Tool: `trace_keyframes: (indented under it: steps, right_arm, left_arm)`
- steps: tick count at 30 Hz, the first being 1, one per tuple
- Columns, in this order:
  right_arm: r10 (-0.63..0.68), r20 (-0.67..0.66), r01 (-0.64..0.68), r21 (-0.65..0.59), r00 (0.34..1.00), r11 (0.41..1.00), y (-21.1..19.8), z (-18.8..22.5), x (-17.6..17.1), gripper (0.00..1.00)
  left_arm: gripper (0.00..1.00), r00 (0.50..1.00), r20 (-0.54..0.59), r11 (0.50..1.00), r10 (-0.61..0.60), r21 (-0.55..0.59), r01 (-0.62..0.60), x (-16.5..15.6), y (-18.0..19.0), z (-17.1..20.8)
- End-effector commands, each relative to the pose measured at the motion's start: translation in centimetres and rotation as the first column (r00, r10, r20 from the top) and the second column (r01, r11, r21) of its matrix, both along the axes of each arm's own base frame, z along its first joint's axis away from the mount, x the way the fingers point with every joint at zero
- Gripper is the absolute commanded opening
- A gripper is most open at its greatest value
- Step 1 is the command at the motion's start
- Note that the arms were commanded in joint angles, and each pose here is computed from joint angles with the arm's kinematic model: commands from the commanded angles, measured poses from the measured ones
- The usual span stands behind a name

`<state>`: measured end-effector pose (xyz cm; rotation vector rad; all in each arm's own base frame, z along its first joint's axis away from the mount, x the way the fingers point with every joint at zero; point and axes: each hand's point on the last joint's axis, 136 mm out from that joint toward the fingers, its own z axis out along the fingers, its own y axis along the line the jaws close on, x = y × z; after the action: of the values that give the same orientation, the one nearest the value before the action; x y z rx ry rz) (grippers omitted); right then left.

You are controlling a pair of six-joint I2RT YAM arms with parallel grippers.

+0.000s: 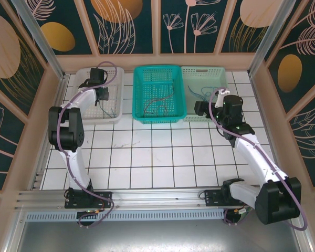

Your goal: Untangle the cables

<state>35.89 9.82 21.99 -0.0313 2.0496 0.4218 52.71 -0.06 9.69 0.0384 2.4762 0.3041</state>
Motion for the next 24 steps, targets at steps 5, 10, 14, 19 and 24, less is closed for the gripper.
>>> trace_keyframes:
  steps: [5,10,14,19,24]
  right_arm:
    - [-0.03,0.049,0.031,-0.011,0.998,0.999,-1.0,1.0,0.1,0.98]
    - [-0.1,0.121,0.11,-0.079,0.988,0.991,-2.8,1.3,0.3,0.98]
    - [-0.258,0.257,0.303,-0.156,0.931,0.94,-6.8,0.8,-0.1,0.98]
    - [-0.363,0.381,0.433,-0.115,0.851,0.894,-9.7,-1.1,-1.2,0.98]
    - [-0.351,0.432,0.442,-0.128,0.831,0.888,-10.4,-3.6,-0.8,0.97]
  left_arm:
    - [0.39,0.999,0.01,0.999,0.041,0.002,-0.041,-0.2,0.7,0.3]
    - [0.92,0.992,0.1,0.997,0.074,-0.03,-0.072,-0.5,0.8,3.1]
    - [0.98,0.965,0.244,0.993,0.096,-0.094,-0.074,-1.6,0.6,7.3]
    - [0.99,0.896,0.436,0.98,0.089,-0.201,0.001,-4.0,-0.6,11.9]
    - [0.99,0.811,0.584,0.951,0.049,-0.275,0.14,-7.3,-2.5,13.9]
